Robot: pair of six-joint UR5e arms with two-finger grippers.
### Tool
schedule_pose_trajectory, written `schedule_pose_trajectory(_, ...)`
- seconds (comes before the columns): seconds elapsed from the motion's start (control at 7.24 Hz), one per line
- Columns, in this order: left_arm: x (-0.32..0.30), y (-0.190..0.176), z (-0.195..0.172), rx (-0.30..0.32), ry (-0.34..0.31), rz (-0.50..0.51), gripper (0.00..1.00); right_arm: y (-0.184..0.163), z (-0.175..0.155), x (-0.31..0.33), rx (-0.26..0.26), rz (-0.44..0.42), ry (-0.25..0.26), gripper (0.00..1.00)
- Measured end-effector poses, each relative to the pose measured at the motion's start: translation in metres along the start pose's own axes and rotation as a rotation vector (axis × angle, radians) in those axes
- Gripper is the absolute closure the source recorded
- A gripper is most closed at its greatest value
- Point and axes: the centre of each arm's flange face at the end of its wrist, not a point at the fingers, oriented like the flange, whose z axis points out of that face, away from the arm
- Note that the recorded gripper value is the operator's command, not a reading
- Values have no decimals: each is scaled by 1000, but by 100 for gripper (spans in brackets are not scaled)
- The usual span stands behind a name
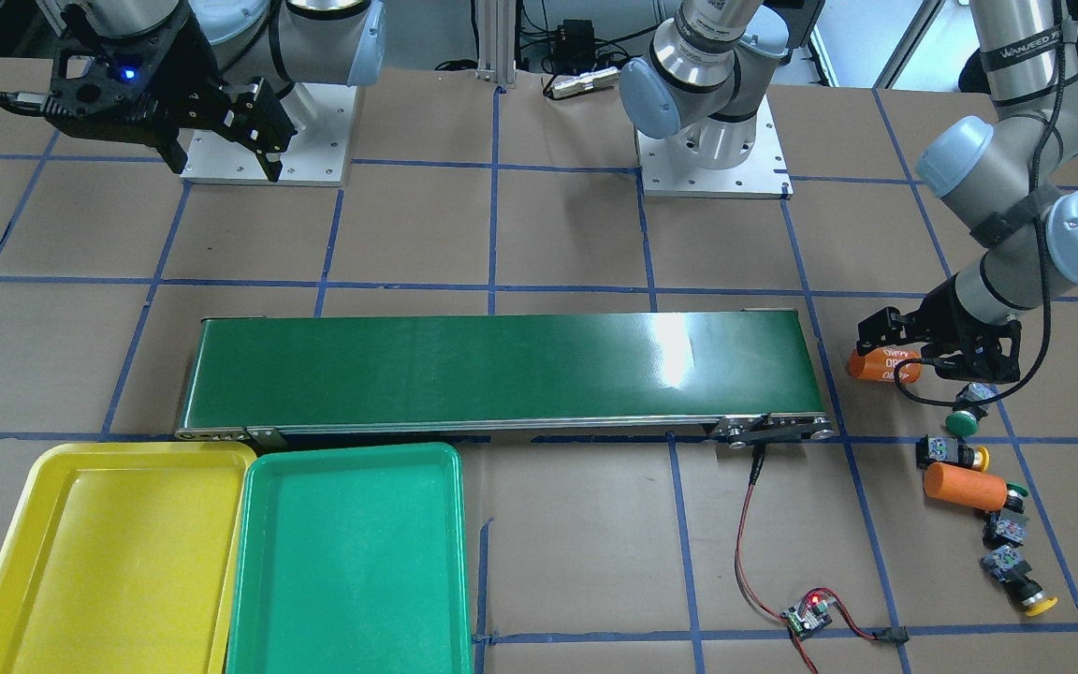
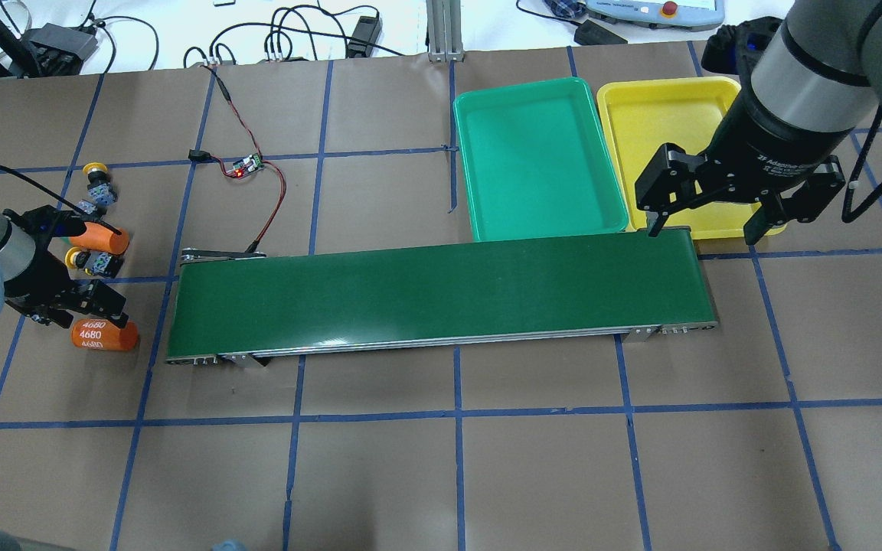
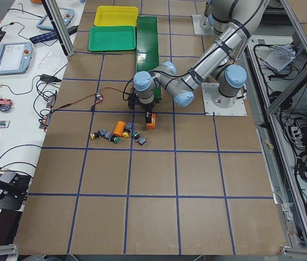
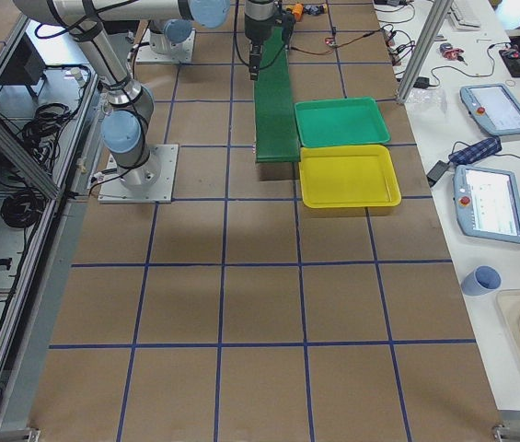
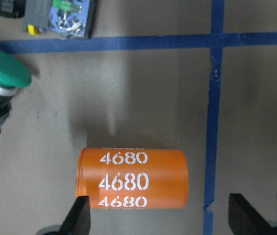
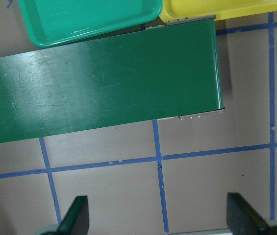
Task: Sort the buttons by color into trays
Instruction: 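Carry the orange cylinder with the left gripper onto the belt and release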
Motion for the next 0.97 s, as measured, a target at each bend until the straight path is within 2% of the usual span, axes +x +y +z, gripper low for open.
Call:
schedule_pose_trajectory(0.41, -7, -9, 12, 29, -28, 107, 0, 0, -1, 0, 3, 6, -4, 0)
schedule_pose_trajectory(0.97, -7, -10, 27, 8, -12, 121, 0, 2, -1, -1, -5, 37, -5, 0)
